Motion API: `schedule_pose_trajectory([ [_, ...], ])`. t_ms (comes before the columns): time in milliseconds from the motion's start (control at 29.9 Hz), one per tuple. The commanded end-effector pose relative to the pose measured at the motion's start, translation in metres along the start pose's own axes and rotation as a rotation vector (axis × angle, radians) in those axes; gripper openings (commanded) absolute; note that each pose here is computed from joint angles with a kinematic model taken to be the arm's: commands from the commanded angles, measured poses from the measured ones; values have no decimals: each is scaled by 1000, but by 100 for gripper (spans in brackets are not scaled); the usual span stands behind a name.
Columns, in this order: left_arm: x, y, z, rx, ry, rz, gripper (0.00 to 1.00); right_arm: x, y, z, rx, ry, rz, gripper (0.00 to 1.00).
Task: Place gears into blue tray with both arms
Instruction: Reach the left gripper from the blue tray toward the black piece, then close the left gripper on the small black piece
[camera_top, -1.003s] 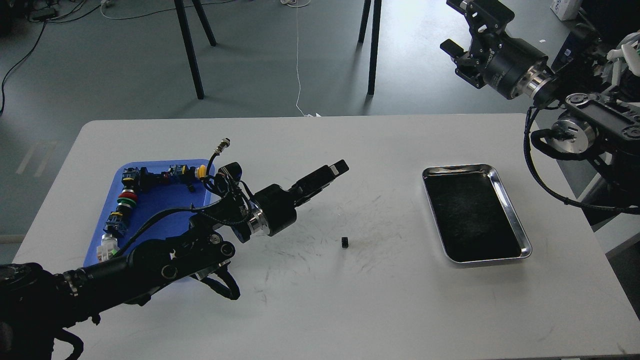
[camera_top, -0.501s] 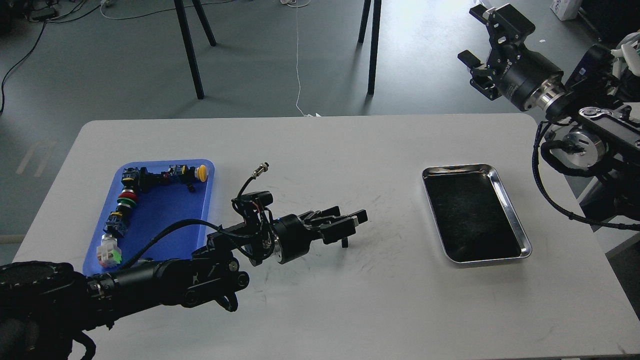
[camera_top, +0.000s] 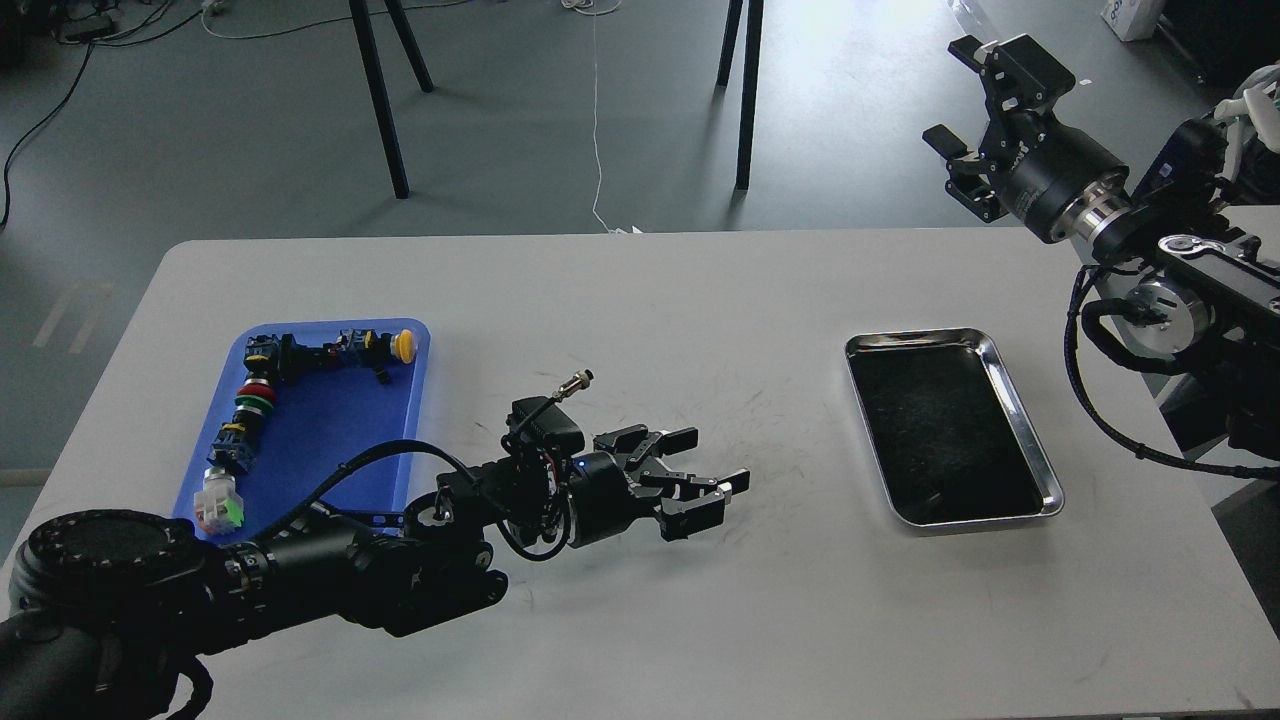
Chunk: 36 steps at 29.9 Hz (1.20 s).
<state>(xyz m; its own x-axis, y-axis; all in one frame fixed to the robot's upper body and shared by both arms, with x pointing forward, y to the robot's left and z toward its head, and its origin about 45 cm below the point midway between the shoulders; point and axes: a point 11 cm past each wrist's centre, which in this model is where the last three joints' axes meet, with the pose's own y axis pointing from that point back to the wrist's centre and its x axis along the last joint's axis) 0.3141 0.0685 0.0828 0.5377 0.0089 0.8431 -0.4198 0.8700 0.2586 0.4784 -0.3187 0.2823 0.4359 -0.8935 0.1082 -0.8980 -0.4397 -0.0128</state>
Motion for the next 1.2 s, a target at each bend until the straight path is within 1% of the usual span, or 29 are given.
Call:
schedule_pose_trajectory([
  [0,-5,-1,0,-10,-45,-20,84,3,1,-2,4,0,7,97],
  [67,-10,1,-3,-7,-78,-39,79,5,1,-4,15,-15,18,97],
  [134,-18,4,-7,-5,-117,-71,75,6,1,-5,20,-29,25,97],
  [334,-25,0,-8,3,-141,-93,69,6,1,-5,21,-31,28,97],
  [535,-26,4,-16,20,-164,-112,67,6,1,-5,24,-30,31,97],
  [769,-18,7,-27,47,-191,-110,66,0,-1,-2,21,-34,30,97],
  [836,-13,7,-28,47,-200,-106,62,0,-2,-1,21,-34,30,97],
  [903,-12,7,-29,48,-207,-108,60,0,-2,-1,19,-33,31,97],
  [1036,-16,8,-28,26,-247,-135,52,0,-2,-1,19,-33,31,97],
  [1170,-16,7,-27,22,-253,-138,47,0,-2,-1,19,-31,31,97],
])
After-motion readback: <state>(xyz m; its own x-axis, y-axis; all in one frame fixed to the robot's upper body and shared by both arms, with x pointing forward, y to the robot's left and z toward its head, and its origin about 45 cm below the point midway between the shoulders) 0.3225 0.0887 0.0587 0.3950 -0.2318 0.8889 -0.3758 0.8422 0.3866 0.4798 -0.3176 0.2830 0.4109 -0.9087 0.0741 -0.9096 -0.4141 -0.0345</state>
